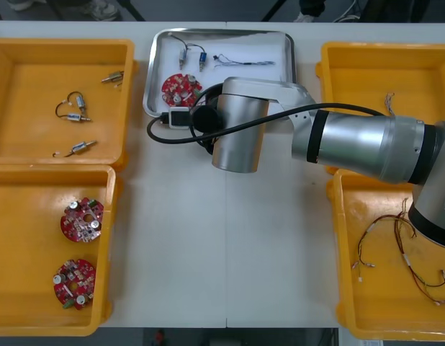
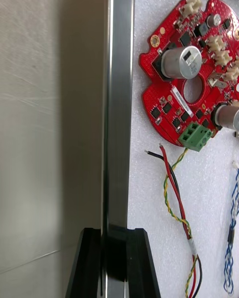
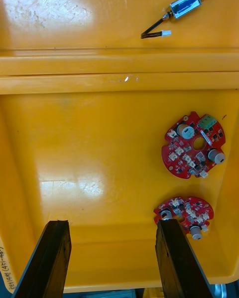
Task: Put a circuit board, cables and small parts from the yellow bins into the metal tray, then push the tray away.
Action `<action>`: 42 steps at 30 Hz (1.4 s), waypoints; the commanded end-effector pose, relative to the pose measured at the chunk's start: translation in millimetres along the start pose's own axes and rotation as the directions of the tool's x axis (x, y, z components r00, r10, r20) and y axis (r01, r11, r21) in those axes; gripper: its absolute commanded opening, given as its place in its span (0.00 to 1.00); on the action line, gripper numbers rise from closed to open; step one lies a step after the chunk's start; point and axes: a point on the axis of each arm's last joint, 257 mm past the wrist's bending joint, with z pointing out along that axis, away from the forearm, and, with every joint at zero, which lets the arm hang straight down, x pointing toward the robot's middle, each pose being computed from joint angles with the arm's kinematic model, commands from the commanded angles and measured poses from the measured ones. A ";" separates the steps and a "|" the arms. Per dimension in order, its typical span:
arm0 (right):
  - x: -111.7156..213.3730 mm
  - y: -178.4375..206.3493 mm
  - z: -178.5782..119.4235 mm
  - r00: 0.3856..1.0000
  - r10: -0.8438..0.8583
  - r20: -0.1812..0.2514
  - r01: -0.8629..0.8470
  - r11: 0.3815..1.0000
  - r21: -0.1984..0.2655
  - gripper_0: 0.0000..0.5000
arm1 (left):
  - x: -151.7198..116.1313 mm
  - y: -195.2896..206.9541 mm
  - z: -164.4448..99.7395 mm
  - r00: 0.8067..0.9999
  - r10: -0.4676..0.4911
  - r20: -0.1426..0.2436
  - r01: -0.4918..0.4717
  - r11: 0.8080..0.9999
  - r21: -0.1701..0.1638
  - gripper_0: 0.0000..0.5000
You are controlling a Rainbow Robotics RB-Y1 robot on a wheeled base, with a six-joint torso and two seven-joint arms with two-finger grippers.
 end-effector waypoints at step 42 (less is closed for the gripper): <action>-12.3 27.8 -134.4 0.948 0.301 -0.108 -0.316 0.932 -0.178 1.00 | -1.1 14.4 -14.9 0.994 0.111 0.008 -0.111 0.992 -0.056 1.00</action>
